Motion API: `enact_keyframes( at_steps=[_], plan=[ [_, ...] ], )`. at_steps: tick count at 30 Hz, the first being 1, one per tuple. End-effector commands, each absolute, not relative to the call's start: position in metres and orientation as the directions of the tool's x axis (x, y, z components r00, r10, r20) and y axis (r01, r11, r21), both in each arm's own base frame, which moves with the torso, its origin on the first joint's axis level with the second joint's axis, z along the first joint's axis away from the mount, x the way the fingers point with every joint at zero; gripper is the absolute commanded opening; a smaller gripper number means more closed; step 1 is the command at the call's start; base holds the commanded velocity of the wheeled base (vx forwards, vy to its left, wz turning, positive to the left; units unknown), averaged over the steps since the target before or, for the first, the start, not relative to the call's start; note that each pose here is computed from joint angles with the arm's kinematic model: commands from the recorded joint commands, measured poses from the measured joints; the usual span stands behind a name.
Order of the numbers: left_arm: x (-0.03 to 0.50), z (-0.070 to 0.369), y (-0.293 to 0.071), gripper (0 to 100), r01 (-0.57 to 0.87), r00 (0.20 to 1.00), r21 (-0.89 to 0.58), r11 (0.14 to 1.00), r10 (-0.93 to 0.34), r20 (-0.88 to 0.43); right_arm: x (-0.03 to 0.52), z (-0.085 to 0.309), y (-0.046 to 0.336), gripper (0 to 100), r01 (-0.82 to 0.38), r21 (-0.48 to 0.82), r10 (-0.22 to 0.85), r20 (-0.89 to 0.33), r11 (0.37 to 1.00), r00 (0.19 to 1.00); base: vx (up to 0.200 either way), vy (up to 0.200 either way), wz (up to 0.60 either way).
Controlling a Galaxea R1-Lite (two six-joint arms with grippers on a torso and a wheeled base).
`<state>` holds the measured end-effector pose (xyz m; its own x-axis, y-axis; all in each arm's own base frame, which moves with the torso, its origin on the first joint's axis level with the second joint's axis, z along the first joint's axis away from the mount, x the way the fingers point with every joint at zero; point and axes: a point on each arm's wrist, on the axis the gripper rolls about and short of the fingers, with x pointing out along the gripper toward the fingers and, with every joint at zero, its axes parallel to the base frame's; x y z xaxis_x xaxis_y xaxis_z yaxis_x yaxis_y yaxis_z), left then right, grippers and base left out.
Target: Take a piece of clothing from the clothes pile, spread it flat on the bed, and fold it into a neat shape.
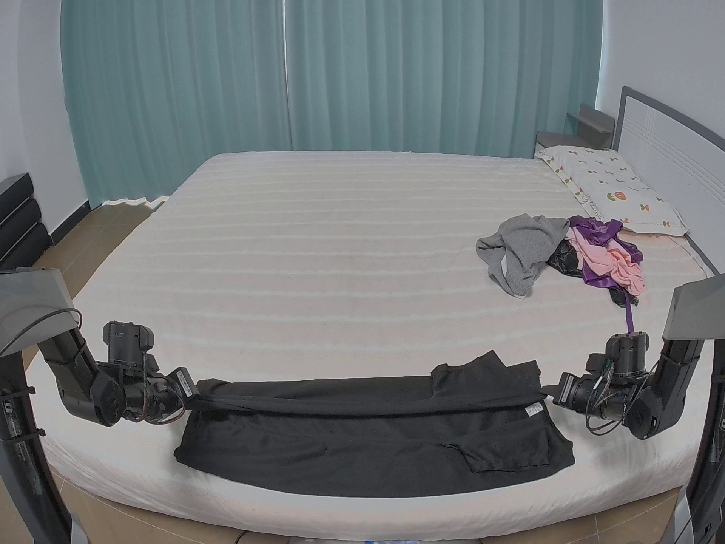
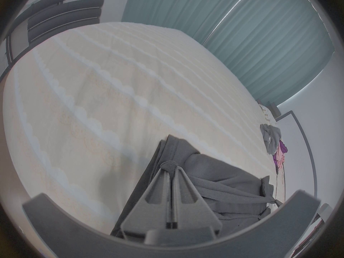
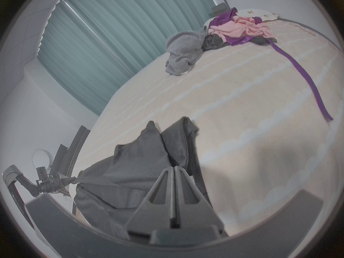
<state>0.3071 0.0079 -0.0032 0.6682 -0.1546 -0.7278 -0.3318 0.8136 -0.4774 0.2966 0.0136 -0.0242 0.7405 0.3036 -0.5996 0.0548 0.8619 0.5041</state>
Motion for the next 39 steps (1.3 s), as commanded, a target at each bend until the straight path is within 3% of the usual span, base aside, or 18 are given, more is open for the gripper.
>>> enact_keyframes(
  at_steps=[1, 23, 24, 26, 27, 39],
  plan=[
    [0.306, 0.009, 0.01, 0, -0.319, 0.695, -0.489, 0.812, -0.151, -0.703, 0.296, -0.017, 0.01, 0, 0.048, 0.506, 0.301, -0.584, 0.861, 0.754, 0.0, 0.0, 0.0],
    [0.297, -0.017, 0.007, 0, -0.351, 0.617, -0.449, 0.822, -0.157, -0.771, 0.276, -0.046, 0.009, 0, 0.076, 0.478, 0.311, -0.675, 0.875, 0.669, 0.0, 0.0, 0.0],
    [0.297, -0.018, 0.006, 100, -0.351, 0.612, -0.447, 0.823, -0.159, -0.775, 0.276, -0.047, 0.009, 0, 0.075, 0.476, 0.311, -0.678, 0.876, 0.666, 0.0, 0.0, 0.0],
    [0.297, -0.019, 0.006, 100, -0.35, 0.611, -0.446, 0.823, -0.16, -0.775, 0.276, -0.047, 0.009, 0, 0.075, 0.476, 0.311, -0.678, 0.876, 0.666, 0.0, 0.0, 0.0],
    [0.296, -0.018, 0.005, 100, -0.348, 0.611, -0.447, 0.824, -0.162, -0.775, 0.276, -0.045, 0.01, 100, 0.071, 0.479, 0.314, -0.673, 0.875, 0.67, 0.0, 0.0, 0.0],
    [0.307, 0.005, 0.008, 100, -0.32, 0.686, -0.485, 0.814, -0.154, -0.711, 0.28, -0.005, 0.003, 100, 0.086, 0.525, 0.276, -0.572, 0.847, 0.772, 0.0, 0.0, 0.0]
  ],
)
